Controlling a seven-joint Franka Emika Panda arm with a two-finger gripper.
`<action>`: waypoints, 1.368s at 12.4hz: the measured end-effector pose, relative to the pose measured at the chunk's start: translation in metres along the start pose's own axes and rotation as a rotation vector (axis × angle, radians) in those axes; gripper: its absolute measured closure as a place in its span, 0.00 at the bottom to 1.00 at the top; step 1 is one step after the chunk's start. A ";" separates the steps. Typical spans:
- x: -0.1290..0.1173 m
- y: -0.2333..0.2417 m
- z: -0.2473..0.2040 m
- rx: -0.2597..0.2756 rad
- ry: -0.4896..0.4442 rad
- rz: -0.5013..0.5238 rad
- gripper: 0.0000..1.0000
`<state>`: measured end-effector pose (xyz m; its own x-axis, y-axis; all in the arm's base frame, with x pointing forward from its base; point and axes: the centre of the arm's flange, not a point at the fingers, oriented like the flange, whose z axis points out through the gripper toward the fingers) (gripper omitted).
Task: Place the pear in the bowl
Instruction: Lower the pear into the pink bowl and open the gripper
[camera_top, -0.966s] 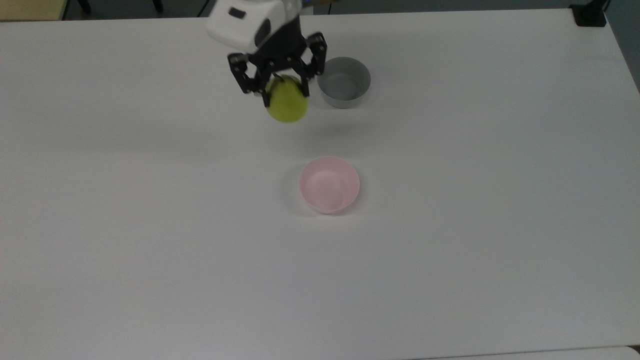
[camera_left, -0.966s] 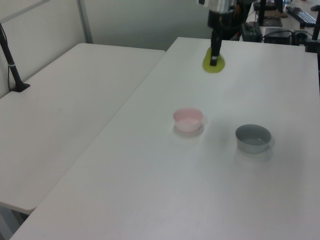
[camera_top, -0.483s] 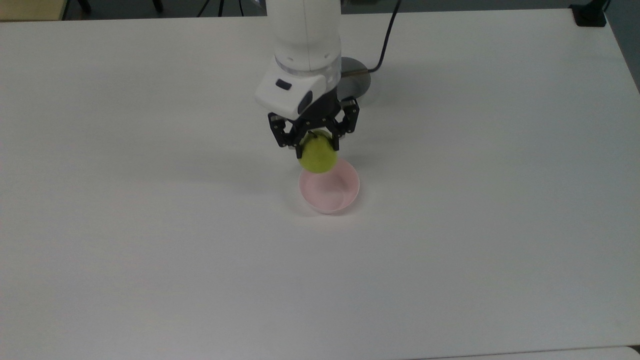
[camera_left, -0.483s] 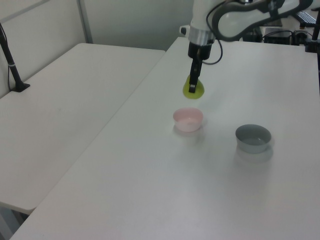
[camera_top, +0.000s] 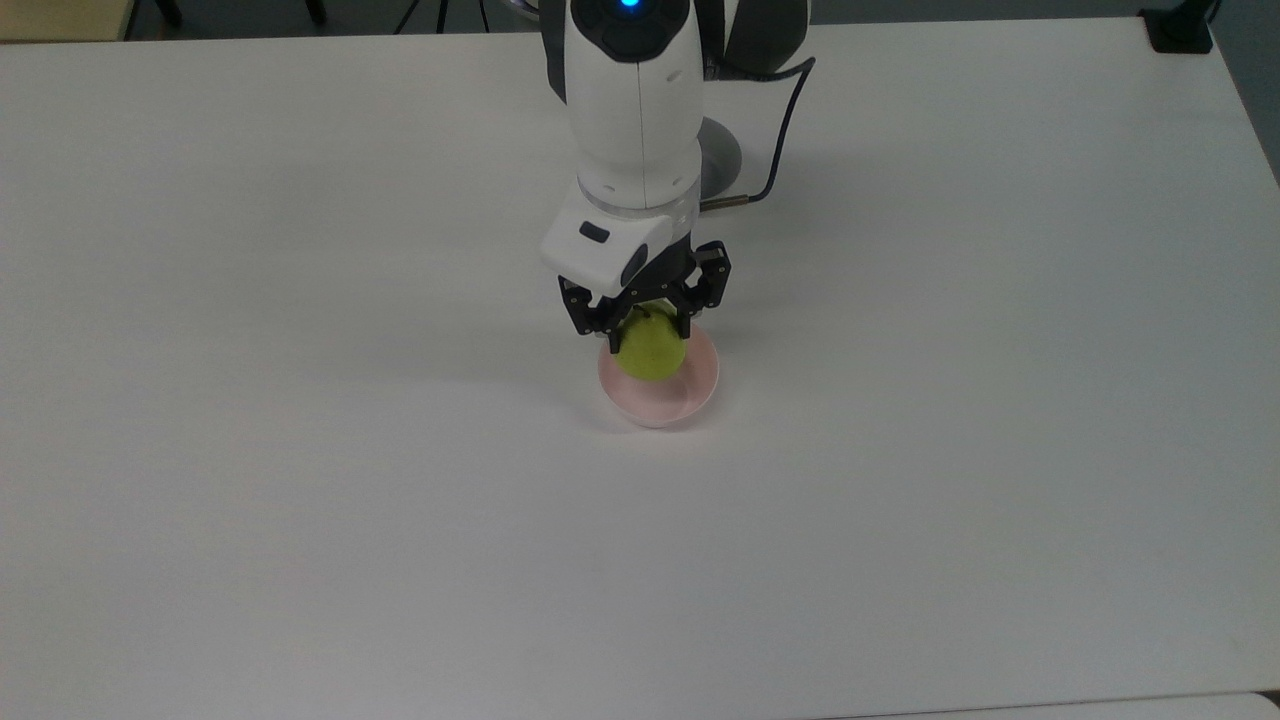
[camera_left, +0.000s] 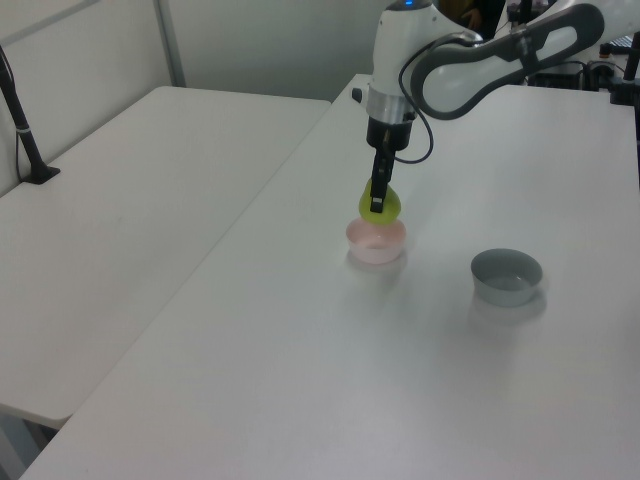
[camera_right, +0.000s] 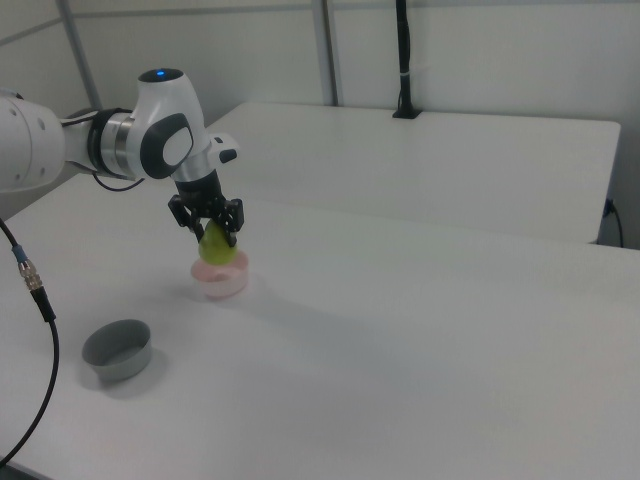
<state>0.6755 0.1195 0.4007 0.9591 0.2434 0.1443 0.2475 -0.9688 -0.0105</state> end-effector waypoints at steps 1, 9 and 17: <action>0.001 -0.002 0.007 -0.003 0.000 -0.004 0.34; 0.004 -0.011 0.037 -0.004 0.004 -0.018 0.34; 0.004 -0.008 0.034 -0.031 0.006 -0.034 0.00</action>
<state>0.6817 0.1293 0.3674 0.9493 0.2764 0.1501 0.2758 -0.9609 0.0254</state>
